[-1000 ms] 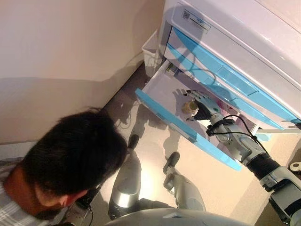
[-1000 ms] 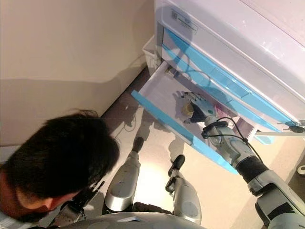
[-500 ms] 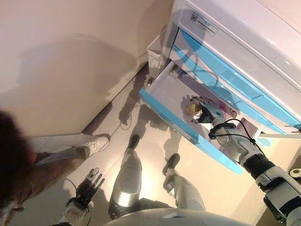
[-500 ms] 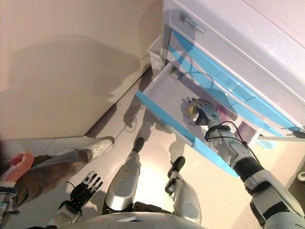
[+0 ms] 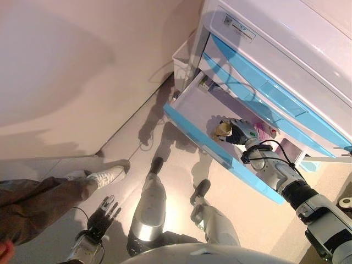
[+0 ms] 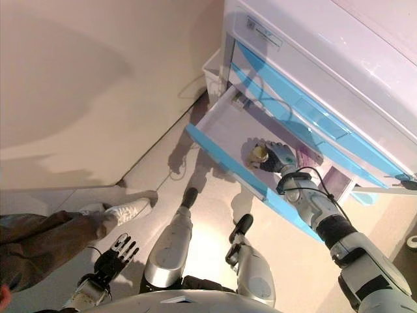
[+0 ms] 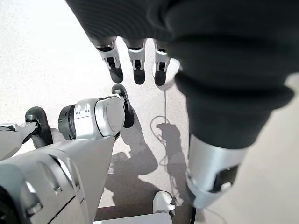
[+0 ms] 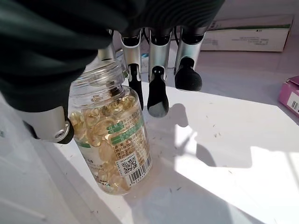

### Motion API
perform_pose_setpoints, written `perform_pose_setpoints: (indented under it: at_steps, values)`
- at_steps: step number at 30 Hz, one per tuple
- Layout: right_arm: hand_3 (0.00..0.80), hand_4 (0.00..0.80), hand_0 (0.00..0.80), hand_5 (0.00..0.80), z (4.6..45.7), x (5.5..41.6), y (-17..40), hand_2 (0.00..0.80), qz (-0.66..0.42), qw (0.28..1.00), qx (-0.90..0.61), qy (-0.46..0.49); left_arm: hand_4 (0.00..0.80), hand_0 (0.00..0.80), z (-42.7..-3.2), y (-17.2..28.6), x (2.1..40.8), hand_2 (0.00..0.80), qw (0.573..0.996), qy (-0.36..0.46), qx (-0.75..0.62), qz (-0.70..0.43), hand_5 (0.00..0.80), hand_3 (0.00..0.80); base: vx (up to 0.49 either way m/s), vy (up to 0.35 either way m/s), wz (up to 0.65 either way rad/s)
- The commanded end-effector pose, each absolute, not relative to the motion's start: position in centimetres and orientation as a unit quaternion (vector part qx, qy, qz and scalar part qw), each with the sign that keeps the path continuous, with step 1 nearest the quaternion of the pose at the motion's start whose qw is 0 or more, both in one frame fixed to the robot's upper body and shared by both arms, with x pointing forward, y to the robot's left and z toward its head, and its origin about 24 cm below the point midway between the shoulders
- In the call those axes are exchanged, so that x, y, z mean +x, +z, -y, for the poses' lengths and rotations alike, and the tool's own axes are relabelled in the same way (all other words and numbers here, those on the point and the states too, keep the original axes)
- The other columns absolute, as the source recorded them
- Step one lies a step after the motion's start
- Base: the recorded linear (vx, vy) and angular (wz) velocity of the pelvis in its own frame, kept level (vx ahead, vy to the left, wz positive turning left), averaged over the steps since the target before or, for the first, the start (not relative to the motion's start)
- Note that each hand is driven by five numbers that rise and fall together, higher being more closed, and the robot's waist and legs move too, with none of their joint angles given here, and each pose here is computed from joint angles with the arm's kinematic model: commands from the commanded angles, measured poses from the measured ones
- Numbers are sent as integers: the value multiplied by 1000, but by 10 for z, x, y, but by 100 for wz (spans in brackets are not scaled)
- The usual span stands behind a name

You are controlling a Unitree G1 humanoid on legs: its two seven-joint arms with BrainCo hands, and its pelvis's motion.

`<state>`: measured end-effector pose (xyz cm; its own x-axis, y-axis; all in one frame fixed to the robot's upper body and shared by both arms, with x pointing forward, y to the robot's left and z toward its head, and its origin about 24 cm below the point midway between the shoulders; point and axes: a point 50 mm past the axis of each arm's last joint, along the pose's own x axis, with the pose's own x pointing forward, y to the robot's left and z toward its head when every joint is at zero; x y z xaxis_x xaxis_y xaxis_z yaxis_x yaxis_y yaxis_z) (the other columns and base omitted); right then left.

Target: Open the drawer and pick up the medicine

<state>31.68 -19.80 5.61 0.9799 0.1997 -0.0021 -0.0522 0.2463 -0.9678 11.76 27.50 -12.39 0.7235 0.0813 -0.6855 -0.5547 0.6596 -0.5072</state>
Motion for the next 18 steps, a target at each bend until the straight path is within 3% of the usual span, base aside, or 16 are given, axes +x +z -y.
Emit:
perform_pose_setpoints:
  at_steps: [1,18]
  values:
    - [800,800,800,800,186,318,65,800,102,785,-603,97,0,0,-281,-128,94,0,849,182,-339,-362,0,0,0,0,0]
    - [800,800,800,800,159,296,111,800,234,763,-577,172,0,0,-277,-131,84,0,845,192,-339,-367,0,0,-1,4,-2]
